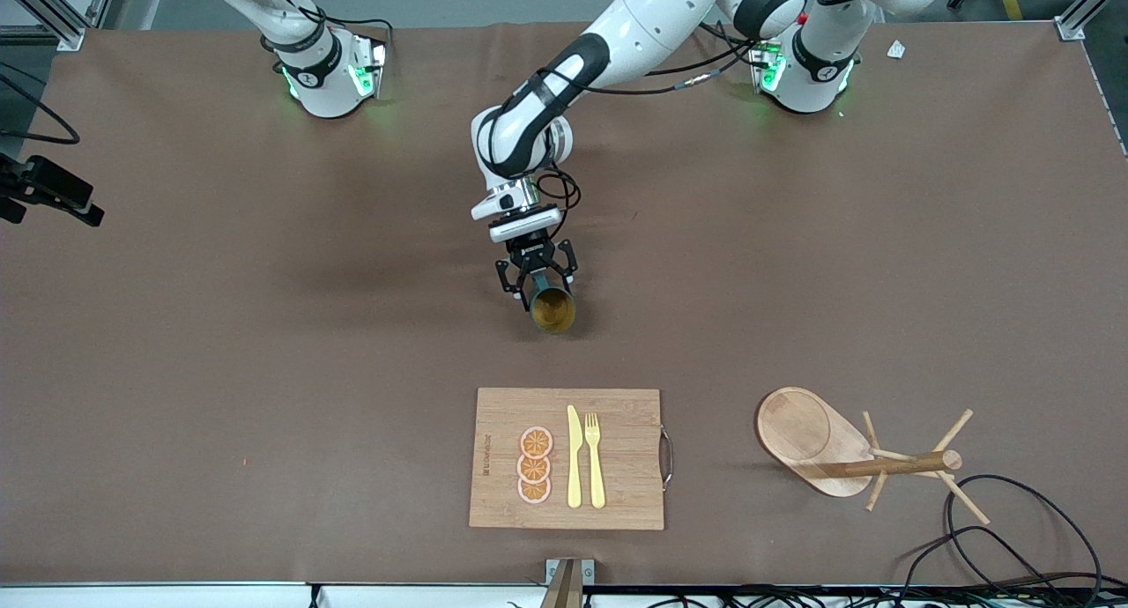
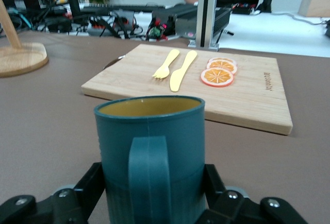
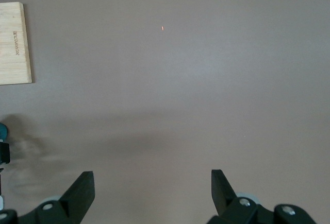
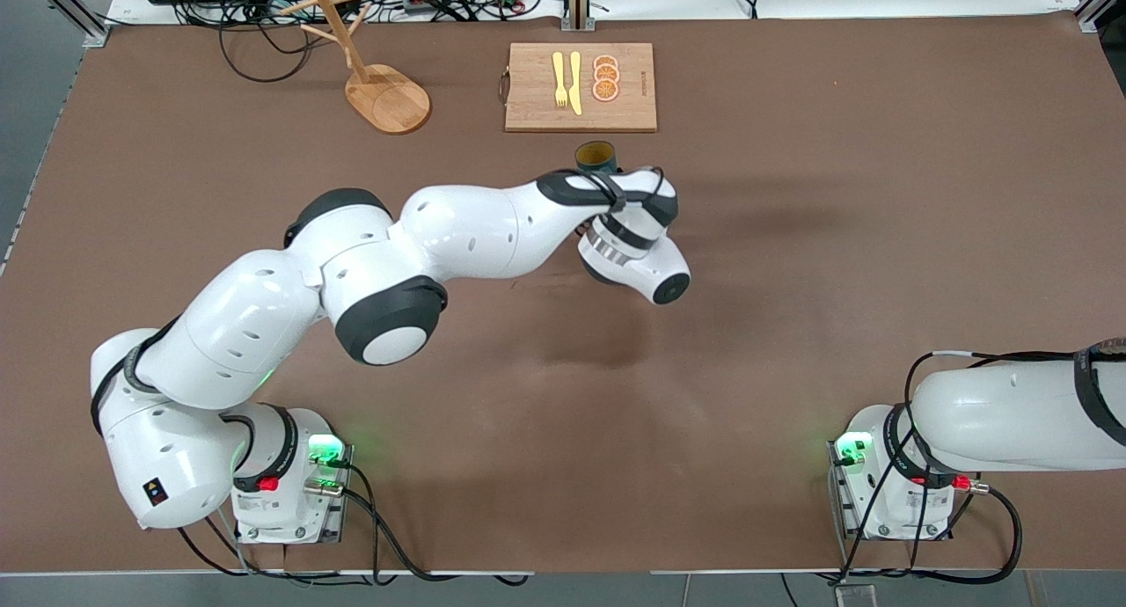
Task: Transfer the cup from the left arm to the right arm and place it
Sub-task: 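Set the teal mug upright on the table and open the left gripper, then raise the left gripper away while the right gripper reaches the mug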
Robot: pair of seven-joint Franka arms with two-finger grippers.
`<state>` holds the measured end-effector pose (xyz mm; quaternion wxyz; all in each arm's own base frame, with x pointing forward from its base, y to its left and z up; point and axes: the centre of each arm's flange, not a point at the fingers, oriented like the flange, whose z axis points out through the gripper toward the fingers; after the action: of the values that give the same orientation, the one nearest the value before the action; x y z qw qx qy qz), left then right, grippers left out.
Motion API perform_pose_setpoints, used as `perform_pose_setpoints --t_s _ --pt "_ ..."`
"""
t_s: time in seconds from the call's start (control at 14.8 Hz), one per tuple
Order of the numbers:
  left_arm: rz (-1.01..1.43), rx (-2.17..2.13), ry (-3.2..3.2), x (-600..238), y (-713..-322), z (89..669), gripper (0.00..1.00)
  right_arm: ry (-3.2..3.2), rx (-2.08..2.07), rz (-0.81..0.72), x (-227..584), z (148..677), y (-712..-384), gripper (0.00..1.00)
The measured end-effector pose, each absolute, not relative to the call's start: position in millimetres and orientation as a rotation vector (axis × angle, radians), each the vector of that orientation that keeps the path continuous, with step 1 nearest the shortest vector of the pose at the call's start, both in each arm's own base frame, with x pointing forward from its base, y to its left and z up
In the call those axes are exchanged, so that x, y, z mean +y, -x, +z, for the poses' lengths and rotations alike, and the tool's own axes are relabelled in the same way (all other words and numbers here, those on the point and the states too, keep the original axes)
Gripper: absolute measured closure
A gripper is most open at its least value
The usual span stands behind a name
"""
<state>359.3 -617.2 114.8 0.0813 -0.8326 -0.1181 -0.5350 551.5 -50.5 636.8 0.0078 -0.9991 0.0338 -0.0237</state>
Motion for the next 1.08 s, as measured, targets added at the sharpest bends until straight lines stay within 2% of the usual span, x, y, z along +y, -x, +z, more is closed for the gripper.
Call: perform_pose_setpoints --t_s 0.07,0.2,0.27,0.54,0.75,0.95,1.08 --pt "-1.618 -0.328 2.477 -618 -356 111 0.17 3.123 0.106 -0.072 -51 636 -552 0.0" --pt "-1.627 -0.314 2.49 -620 -348 102 0.04 3.123 0.105 -0.07 -51 636 -552 0.0" --pt "-1.633 -0.324 2.495 -622 -343 98 0.0 3.123 0.105 -0.07 -51 636 -552 0.0" --pt "-1.672 -0.374 2.479 -639 -303 102 0.0 3.123 0.105 -0.048 -51 631 -553 0.0" --pt "-1.669 -0.447 2.456 -655 -267 124 0.0 3.121 0.105 -0.004 -51 626 -553 0.0" --pt "-1.611 -0.615 2.398 -662 -243 174 0.0 3.119 0.105 0.042 -52 612 -558 0.0" --pt "-1.516 -0.75 2.419 -666 -240 228 0.0 3.116 0.105 0.083 -52 594 -567 0.0"
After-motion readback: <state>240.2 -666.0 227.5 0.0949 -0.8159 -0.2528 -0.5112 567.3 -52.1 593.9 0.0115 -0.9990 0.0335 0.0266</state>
